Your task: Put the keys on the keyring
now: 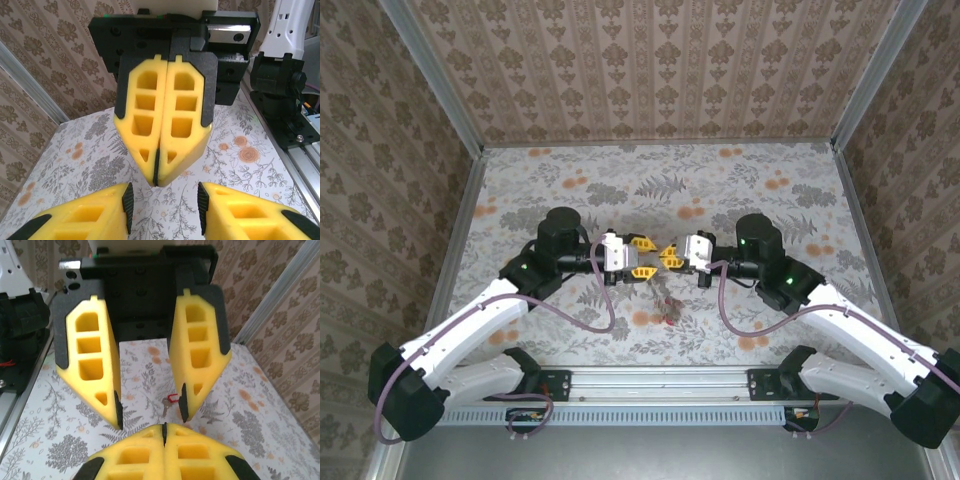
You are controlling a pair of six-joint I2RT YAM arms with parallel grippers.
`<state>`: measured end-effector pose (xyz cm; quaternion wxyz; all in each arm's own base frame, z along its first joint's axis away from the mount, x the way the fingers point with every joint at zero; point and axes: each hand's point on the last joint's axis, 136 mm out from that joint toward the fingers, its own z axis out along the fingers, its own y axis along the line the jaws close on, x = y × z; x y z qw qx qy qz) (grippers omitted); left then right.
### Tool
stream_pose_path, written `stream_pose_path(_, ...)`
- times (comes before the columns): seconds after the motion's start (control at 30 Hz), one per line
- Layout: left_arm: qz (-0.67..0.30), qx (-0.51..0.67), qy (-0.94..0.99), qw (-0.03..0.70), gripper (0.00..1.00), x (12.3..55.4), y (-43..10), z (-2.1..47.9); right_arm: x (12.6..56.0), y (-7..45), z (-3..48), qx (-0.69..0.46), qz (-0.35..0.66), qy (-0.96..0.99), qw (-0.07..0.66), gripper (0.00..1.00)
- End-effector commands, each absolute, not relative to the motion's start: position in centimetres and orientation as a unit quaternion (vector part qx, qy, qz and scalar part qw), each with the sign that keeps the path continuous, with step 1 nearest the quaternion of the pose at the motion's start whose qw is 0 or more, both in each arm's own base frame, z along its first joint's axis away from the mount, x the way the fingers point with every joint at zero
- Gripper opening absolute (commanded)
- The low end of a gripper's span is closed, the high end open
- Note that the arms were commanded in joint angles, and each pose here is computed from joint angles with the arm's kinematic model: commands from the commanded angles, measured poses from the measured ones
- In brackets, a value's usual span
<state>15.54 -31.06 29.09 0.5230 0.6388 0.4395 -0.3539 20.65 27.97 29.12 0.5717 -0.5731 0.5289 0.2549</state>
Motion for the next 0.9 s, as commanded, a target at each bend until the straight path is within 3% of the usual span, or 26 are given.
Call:
stream_pose_path(0.0, -0.355, 0.640, 0.433, 0.526, 0.37, 15.2, -31.0, 29.3, 20.4, 28.0, 30.5, -0.561, 0.262, 0.511, 0.596, 0.00)
stream_pose_path(0.07, -0.345, 0.640, 0.446, 0.522, 0.30, 15.6, -30.8, 28.4, 20.7, 27.8, 29.9, -0.561, 0.253, 0.520, 0.592, 0.00)
stream_pose_path(0.13, -0.330, 0.630, 0.469, 0.523, 0.31, 16.6, -30.3, 27.6, 21.5, 27.2, 28.9, -0.561, 0.228, 0.540, 0.585, 0.00)
stream_pose_path(0.17, -0.325, 0.619, 0.483, 0.527, 0.33, 17.1, -30.0, 27.5, 22.0, 26.7, 28.3, -0.560, 0.210, 0.551, 0.582, 0.04)
stream_pose_path(0.23, -0.317, 0.590, 0.513, 0.537, 0.34, 18.3, -28.9, 27.3, 22.3, 25.9, 26.8, -0.573, 0.181, 0.564, 0.567, 0.26)
stream_pose_path(0.37, -0.271, 0.480, 0.622, 0.556, 0.41, 22.4, -24.9, 26.4, 21.1, 25.7, 23.5, -0.639, 0.168, 0.568, 0.490, 0.34)
stream_pose_path(0.57, -0.253, 0.218, 0.813, 0.476, 0.51, 27.5, -15.2, 22.6, 18.9, 27.6, 19.2, -0.712, 0.197, 0.553, 0.385, 0.35)
stream_pose_path(0.73, -0.258, 0.076, 0.869, 0.415, 0.62, 28.0, -11.2, 19.6, 16.2, 26.8, 12.0, -0.840, 0.126, 0.488, 0.201, 0.35)
stream_pose_path(0.87, -0.254, 0.026, 0.881, 0.399, 0.71, 28.1, -10.0, 18.1, 15.6, 28.8, 10.3, -0.859, 0.148, 0.460, 0.169, 0.39)
